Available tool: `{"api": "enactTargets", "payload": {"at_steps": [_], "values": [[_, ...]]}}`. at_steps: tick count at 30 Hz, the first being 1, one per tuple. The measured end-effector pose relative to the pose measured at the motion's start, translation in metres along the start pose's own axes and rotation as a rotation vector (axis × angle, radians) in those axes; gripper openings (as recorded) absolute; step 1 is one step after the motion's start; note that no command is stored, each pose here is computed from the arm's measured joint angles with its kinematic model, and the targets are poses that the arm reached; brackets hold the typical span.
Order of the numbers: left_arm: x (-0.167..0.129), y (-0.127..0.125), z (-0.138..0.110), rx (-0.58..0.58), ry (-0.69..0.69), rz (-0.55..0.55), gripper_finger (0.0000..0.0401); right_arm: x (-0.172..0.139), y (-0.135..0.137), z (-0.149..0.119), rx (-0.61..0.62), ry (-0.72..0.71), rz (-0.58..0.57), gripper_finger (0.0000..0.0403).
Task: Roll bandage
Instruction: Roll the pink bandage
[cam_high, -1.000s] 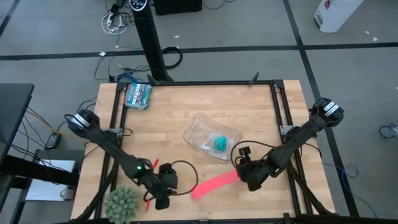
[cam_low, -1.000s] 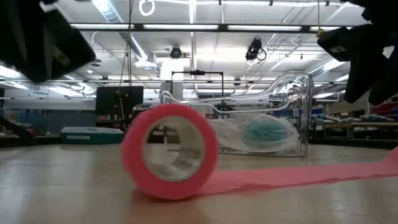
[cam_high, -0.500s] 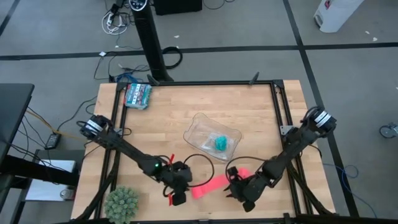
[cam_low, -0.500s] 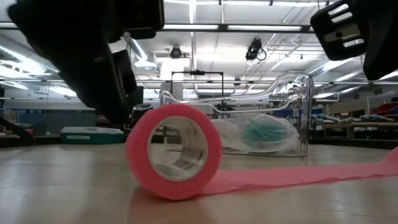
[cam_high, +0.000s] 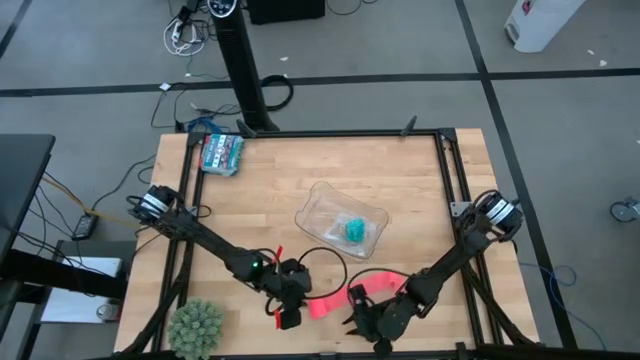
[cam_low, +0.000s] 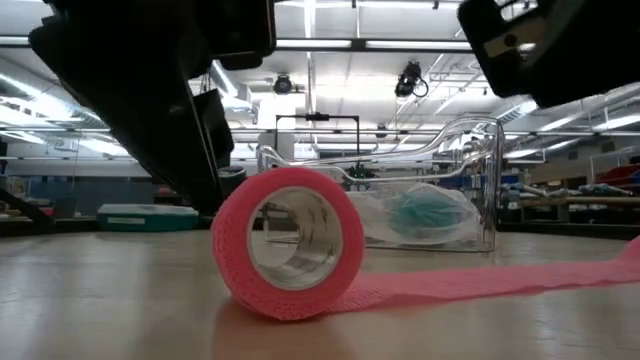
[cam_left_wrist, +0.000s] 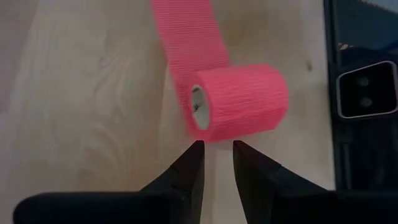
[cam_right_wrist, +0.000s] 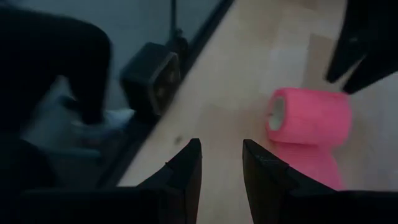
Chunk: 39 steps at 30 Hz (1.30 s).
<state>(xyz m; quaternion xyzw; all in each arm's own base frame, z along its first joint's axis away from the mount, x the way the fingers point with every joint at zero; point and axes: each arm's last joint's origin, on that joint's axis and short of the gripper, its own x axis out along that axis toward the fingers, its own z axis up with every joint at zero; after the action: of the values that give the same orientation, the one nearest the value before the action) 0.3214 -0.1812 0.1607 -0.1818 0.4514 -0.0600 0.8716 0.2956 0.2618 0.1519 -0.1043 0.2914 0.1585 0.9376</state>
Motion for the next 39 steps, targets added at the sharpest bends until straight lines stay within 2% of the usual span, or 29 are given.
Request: {"api": "enactTargets", "payload": {"at_steps": [2, 6, 12, 17, 28, 33, 39], "values": [[0.000, -0.001, 0.001, 0.000, -0.008, -0.013, 0.0092, 0.004, 0.001, 0.004, -0.035, 0.036, -0.054, 0.0104], [0.000, -0.002, 0.002, 0.015, -0.024, -0.015, 0.0092, 0.011, -0.002, 0.008, -0.046, 0.053, -0.061, 0.0100], [0.010, 0.000, -0.001, 0.016, -0.017, -0.012, 0.0092, 0.014, -0.010, 0.012, 0.066, 0.045, -0.020, 0.0099], [0.014, 0.000, -0.001, 0.015, -0.035, -0.026, 0.0092, 0.018, -0.009, 0.008, 0.100, 0.052, -0.020, 0.0098], [0.013, -0.006, -0.005, 0.002, 0.014, -0.089, 0.0092, 0.003, -0.011, 0.010, 0.076, 0.105, -0.096, 0.0098], [0.013, -0.007, -0.005, 0.003, 0.029, -0.114, 0.0092, -0.001, -0.009, 0.014, 0.099, 0.100, -0.014, 0.0098], [0.012, -0.007, -0.006, 0.003, 0.037, -0.110, 0.0092, -0.002, -0.003, 0.015, 0.123, 0.087, 0.021, 0.0098]]}}
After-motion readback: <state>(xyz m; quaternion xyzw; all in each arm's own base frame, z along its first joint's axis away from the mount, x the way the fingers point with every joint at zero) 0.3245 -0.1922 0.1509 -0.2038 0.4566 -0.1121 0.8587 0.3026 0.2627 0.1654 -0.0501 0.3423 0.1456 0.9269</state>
